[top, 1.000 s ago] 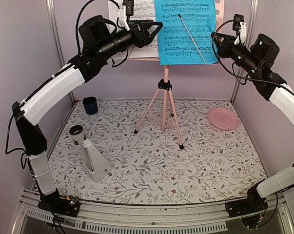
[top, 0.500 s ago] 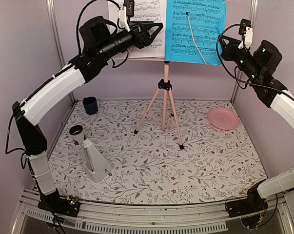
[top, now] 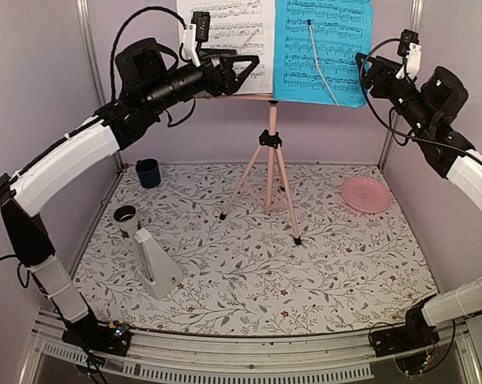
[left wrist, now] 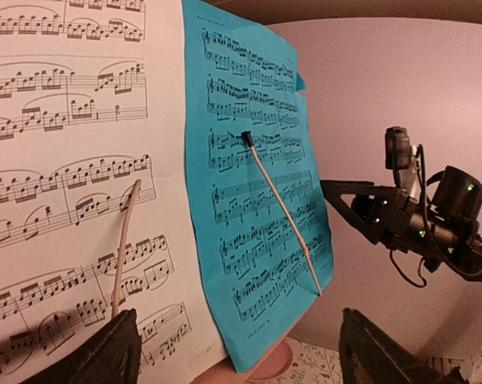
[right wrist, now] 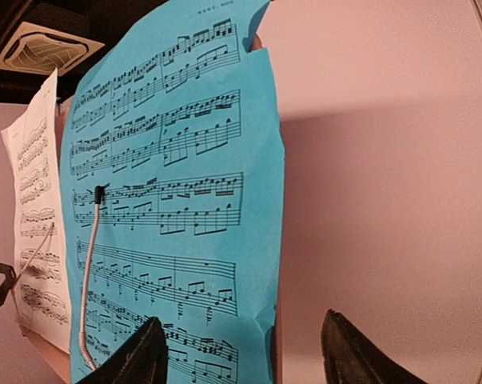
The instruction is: Set up the instrument practice props
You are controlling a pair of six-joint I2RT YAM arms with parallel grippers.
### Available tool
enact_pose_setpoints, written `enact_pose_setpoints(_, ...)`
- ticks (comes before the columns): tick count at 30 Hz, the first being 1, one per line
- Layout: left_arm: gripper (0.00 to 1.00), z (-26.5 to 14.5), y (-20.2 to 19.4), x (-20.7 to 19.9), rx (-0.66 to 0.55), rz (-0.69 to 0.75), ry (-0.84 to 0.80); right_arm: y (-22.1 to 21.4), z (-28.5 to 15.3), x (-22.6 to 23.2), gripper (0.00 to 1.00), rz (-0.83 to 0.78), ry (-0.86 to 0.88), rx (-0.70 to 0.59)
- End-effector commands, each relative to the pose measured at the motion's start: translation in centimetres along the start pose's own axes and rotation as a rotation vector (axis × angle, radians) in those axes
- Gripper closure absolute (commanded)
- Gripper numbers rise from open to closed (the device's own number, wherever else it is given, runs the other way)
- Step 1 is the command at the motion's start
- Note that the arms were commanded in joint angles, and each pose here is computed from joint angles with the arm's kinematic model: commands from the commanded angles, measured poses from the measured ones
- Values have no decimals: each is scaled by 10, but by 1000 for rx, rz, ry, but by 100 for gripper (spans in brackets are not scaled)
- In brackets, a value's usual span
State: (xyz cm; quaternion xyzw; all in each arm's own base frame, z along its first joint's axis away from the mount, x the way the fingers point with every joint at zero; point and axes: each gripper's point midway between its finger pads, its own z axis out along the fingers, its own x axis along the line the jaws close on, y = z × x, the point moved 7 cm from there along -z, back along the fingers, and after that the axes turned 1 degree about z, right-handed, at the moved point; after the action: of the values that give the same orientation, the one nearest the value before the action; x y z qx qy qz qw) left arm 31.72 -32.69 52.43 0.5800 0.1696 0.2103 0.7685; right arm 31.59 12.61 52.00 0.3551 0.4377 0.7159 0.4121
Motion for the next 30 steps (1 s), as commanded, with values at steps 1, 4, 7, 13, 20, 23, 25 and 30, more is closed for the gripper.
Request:
enact_pose_setpoints(1, 9, -34, -3, -5, 42, -4, 49, 27, -15, 8, 23, -30, 57, -45)
enact_pose_setpoints(4, 3, -61, -10, -6, 89, -30, 86, 28, -25, 14, 11, -39, 105, -24)
enact_pose_setpoints(7, 1, -89, -37, 6, 165, -105, 150, 24, -33, 18, 1, -28, 149, 23)
enact_pose_setpoints(13, 1, -143, -81, 31, 310, -209, 329, -5, -46, 25, 1, 4, 237, 181)
enact_pose_setpoints(20, 1, -194, -115, 52, 451, -302, 467, -67, -74, 19, 1, 70, 250, 350)
enact_pose_setpoints(23, 1, -212, -126, 56, 530, -323, 521, -90, -87, 18, 1, 90, 259, 411)
enact_pose_setpoints(25, 1, -223, -133, 54, 572, -334, 538, -107, -95, 18, 1, 115, 279, 449)
enact_pose_setpoints(30, 1, -245, -138, 46, 663, -347, 577, -162, -109, 33, 1, 242, 378, 557)
